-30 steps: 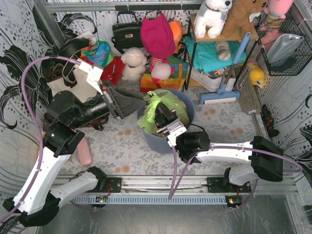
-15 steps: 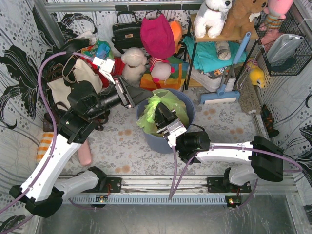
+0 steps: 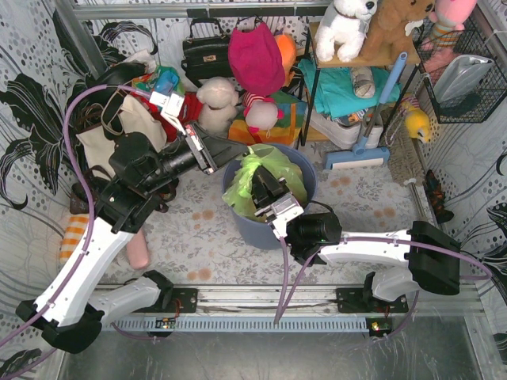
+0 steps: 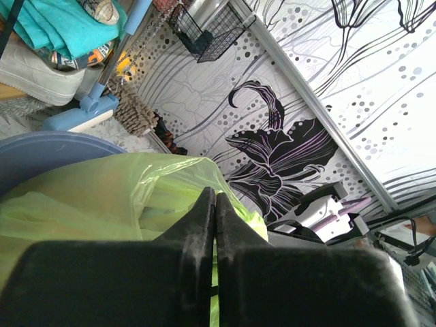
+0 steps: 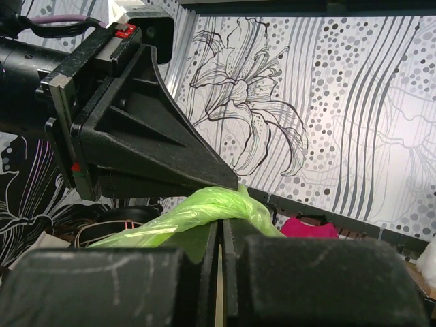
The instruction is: Tie the trash bag
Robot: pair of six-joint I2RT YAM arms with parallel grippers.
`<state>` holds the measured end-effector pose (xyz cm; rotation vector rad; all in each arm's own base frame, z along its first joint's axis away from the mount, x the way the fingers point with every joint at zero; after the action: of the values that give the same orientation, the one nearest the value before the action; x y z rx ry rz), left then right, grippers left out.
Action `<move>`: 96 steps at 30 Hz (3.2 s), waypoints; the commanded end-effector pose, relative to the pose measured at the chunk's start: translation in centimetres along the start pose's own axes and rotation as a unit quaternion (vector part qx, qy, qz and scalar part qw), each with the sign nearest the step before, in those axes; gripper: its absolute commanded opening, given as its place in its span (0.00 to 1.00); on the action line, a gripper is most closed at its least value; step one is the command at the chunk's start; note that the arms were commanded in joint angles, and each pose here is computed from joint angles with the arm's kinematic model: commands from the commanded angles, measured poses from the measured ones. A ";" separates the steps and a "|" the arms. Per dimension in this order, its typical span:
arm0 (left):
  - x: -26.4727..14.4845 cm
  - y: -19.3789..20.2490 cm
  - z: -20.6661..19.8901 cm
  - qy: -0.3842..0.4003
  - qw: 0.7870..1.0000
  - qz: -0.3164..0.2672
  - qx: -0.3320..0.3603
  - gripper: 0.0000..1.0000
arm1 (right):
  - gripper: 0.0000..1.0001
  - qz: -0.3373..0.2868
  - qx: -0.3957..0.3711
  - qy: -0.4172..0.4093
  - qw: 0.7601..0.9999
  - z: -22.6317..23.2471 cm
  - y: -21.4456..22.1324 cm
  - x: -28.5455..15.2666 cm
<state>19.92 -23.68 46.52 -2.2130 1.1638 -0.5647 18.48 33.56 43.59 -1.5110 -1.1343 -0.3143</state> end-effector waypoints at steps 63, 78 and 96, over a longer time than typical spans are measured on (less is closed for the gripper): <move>0.3 -2.5 -0.6 0.010 0.996 -0.054 0.071 0.00 | 0.46 0.300 0.451 -0.032 0.840 0.7 -2.5 -4.8; 0.7 -2.4 -0.3 0.009 0.996 -0.051 0.068 0.00 | 0.32 0.278 0.431 -0.033 0.858 0.3 -3.2 -3.2; 2.1 -2.9 1.9 -0.026 0.994 -0.054 0.089 0.00 | 0.00 0.326 0.452 -0.024 0.830 -0.7 -2.9 -6.2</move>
<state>23.09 -23.81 46.02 -2.1504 1.0041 -0.5693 13.94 30.20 41.34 -0.9514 -0.6016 0.6331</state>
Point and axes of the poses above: each gripper's point midway between its finger pads, its own x axis out along the fingers, its own z axis along the line the jaws close on, y = z × x, the point moved 2 cm from there along -x, back along the fingers, and after that the axes turned 4 degrees about -x, right-handed, at the moved point
